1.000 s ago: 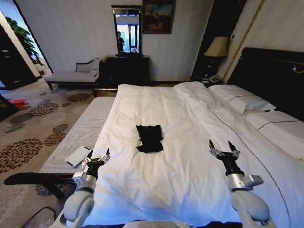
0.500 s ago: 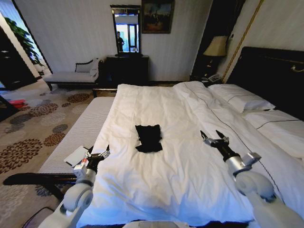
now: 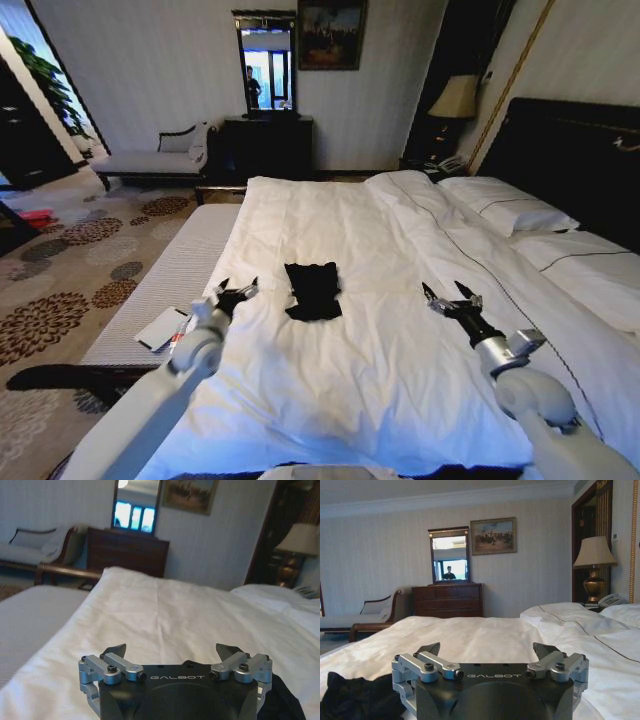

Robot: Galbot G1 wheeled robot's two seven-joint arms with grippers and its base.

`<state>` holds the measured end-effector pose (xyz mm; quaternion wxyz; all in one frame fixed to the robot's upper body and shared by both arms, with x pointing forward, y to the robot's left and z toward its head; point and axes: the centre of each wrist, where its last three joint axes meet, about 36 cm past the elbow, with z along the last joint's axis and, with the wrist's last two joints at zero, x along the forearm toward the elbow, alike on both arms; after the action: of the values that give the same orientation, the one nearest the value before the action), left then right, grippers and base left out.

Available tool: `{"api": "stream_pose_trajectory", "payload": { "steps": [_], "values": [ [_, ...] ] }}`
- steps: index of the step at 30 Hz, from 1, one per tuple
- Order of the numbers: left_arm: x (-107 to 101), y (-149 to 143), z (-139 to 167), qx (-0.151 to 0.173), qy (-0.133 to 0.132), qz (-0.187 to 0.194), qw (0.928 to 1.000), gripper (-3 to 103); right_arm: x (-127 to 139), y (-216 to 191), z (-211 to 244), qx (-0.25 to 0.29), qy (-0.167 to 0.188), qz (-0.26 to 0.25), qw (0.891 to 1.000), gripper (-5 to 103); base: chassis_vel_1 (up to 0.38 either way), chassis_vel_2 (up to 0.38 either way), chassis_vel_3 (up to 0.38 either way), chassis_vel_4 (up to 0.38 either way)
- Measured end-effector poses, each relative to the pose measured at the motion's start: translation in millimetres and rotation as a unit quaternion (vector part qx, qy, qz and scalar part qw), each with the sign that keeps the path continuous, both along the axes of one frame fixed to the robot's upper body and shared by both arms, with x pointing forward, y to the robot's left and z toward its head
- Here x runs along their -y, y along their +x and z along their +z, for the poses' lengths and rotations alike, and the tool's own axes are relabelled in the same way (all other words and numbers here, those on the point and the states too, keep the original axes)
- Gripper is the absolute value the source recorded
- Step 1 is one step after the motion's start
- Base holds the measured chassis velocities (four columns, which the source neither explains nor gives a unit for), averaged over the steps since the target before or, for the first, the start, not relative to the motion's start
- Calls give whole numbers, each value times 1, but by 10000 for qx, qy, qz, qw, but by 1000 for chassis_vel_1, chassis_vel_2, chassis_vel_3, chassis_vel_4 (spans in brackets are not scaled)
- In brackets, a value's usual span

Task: Fold the clothes on the bed.

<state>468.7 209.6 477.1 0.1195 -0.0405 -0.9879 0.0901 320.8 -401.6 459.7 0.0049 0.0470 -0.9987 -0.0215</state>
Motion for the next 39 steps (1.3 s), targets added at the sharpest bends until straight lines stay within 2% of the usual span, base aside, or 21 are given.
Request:
{"api": "stream_pose_trajectory", "payload": {
  "steps": [2,5,6,9,15,18,19,22,26,33,39],
  "values": [
    [7,8,2,-92,-1,71,9999,100,0,-1,-1,-10,-7,-4,10000,100,0,0,0,0],
    [26,35,-1,-473,14,379,9982,100,0,-4,-4,-25,-15,-27,10000,100,0,0,0,0],
    [26,35,-1,-473,14,379,9982,100,0,-4,-4,-25,-15,-27,10000,100,0,0,0,0],
    [41,52,-6,-815,-28,520,9953,100,3,-7,-7,-43,-23,-46,10000,100,0,0,0,0],
    [66,73,-18,-1000,-130,512,9936,99,5,-9,-10,-48,-16,-59,10000,100,0,0,0,0],
    [90,88,-23,-1074,-375,511,9922,98,5,-11,-11,-49,-11,-71,10000,100,0,0,0,0],
    [90,88,-23,-1074,-375,511,9922,98,5,-11,-11,-49,-11,-71,10000,100,0,0,0,0],
    [115,101,-27,-1108,-566,508,9909,98,8,-13,-13,-59,-9,-105,9999,100,0,0,0,0],
    [132,112,-33,-1151,-640,569,9897,95,10,-16,-14,-63,-6,-149,9999,100,0,0,0,0],
    [135,130,-38,-1262,-643,806,9866,93,13,-19,-14,-55,-17,-194,9998,100,0,0,0,0],
    [127,147,-33,-1322,-730,1036,9831,93,13,-19,-12,-29,-20,-185,9998,100,0,0,0,0]
  ]
}}
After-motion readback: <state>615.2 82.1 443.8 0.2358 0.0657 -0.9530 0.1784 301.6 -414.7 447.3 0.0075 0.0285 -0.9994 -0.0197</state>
